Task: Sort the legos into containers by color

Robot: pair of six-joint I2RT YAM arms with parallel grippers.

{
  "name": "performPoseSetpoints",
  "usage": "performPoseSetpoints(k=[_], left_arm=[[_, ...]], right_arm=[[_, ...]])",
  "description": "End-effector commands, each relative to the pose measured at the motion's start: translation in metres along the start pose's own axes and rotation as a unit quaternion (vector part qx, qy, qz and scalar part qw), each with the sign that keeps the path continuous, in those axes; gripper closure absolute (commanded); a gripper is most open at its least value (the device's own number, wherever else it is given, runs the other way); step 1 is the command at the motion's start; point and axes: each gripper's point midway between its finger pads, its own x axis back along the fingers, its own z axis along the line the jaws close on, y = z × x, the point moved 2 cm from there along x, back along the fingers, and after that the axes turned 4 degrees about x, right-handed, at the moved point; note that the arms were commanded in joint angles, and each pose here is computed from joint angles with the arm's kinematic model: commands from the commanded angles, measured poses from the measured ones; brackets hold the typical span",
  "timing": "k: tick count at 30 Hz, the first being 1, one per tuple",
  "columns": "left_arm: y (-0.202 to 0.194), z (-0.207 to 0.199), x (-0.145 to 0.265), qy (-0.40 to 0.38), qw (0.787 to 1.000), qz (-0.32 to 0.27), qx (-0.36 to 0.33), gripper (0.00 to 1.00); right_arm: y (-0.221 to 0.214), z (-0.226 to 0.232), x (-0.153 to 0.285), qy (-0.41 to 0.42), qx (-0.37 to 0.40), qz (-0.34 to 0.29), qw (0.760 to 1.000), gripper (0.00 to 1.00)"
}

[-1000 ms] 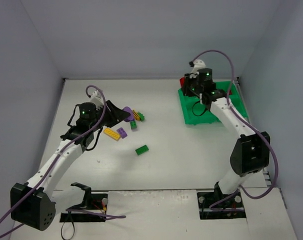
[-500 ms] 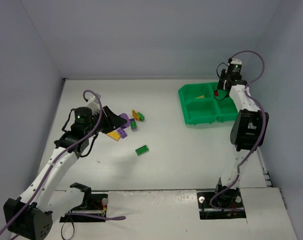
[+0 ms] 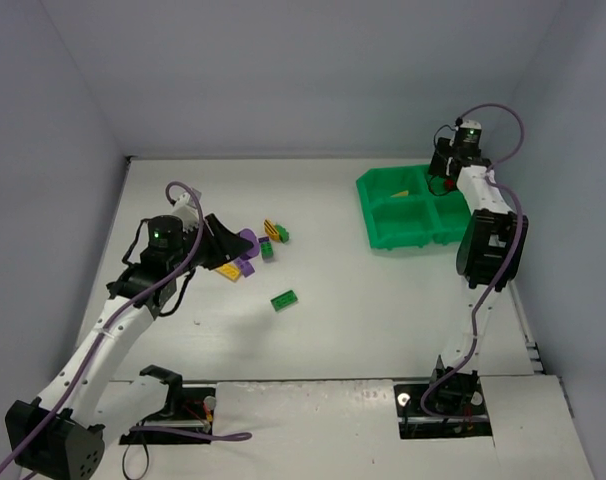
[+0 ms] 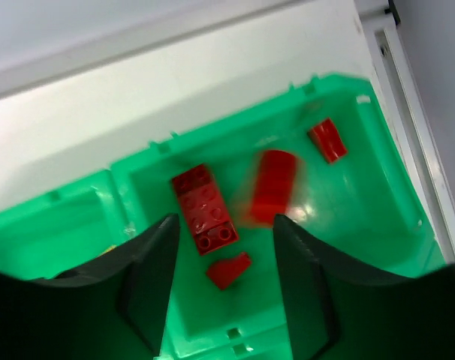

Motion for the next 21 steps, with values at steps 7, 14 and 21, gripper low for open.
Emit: performPoseSetpoints(k=[7, 14, 21], left_arm=[[0.016, -0.027, 0.002, -0.049, 0.998, -0.012, -0.024, 0.94], [0.026, -0.033, -0.008, -0.058, 0.998, -0.02, -0.01, 0.94], [0.037, -0.044, -0.026, -0.081, 0.996, -0.02, 0.025, 0.94]], right_arm=[[0.062, 0.021, 0.066, 0.054, 0.004, -0.084, 0.995, 0.4], [0.048, 0.131, 0.188, 0.228, 0.072, -0.122, 0.963, 0.44], [-0.008, 0.234, 0.291, 0.423, 0.111, -0.115, 0.892, 0.34]])
